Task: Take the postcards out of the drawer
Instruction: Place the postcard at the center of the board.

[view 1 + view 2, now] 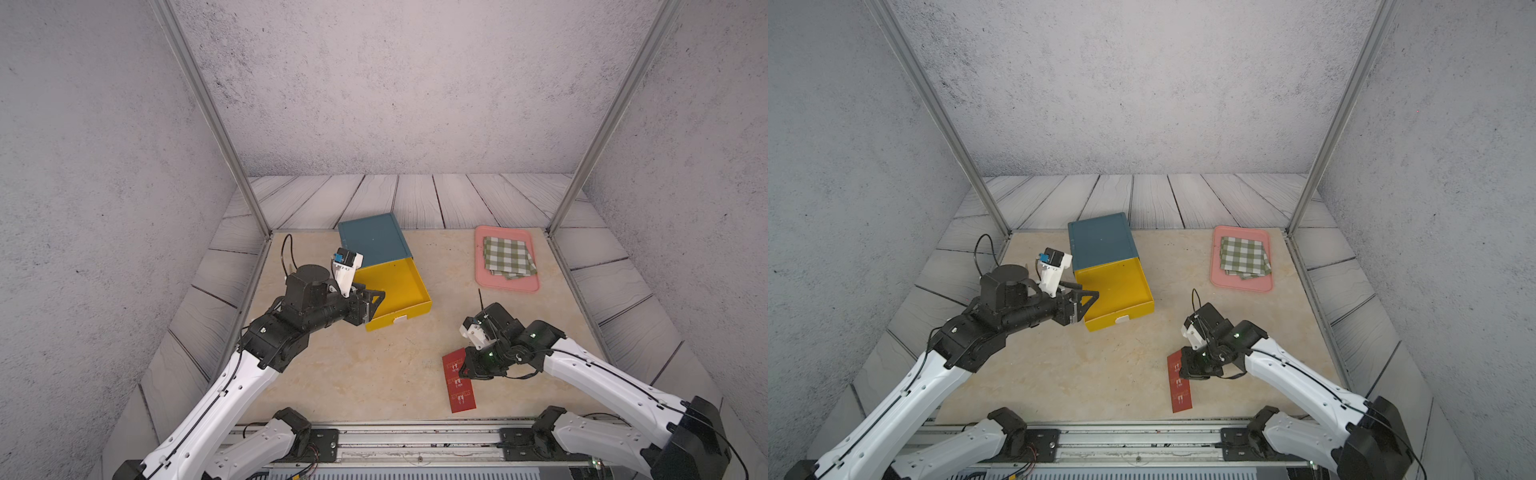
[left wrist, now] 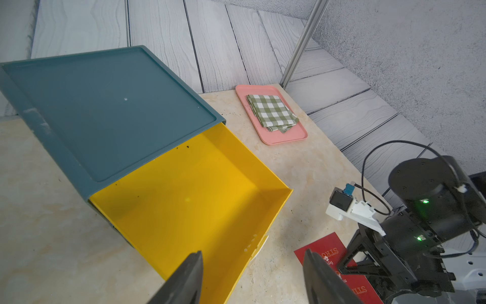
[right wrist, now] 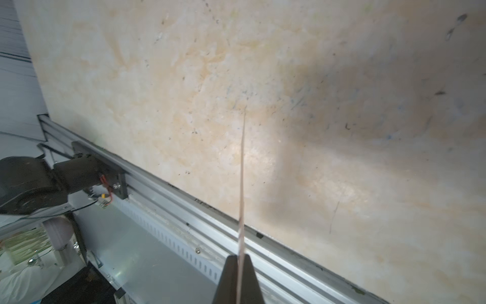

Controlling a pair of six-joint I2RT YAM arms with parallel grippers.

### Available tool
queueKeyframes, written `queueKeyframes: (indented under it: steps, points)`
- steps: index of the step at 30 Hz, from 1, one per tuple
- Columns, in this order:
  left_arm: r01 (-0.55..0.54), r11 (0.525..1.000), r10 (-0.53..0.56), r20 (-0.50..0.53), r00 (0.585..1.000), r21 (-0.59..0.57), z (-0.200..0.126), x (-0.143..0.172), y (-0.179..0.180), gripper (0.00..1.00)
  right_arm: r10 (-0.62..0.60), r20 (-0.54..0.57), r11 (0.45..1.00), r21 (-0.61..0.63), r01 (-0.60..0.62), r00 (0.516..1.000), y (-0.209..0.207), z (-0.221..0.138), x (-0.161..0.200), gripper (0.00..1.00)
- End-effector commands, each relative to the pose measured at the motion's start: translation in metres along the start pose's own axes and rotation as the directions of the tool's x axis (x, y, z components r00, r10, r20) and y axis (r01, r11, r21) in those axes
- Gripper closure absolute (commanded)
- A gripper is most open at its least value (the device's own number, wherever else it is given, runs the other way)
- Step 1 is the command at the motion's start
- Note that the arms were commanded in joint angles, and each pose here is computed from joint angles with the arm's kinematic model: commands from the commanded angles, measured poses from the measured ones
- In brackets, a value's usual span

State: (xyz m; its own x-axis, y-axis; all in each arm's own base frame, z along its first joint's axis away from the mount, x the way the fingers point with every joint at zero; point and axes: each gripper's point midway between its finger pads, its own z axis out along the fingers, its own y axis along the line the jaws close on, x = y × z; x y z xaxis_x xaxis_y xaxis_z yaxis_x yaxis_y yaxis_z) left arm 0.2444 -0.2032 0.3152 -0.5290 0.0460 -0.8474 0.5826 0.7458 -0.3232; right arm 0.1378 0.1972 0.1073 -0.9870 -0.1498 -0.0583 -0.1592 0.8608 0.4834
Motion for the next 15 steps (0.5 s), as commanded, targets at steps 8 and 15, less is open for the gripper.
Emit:
queueKeyframes:
  steps: [8, 15]
  points:
    - [-0.009, 1.0, 0.009, -0.008, 1.0, 0.025, 0.01, 0.004, 0.001, 0.33, 0.089, -0.022, 0.983, 0.161, -0.084, 0.996, -0.055, 0.025, -0.017, 1.0]
    - [-0.003, 0.999, 0.005, -0.031, 1.0, 0.051, 0.022, 0.004, 0.001, 0.33, 0.139, -0.055, 0.961, 0.249, -0.121, 0.989, -0.083, 0.041, -0.018, 1.0]
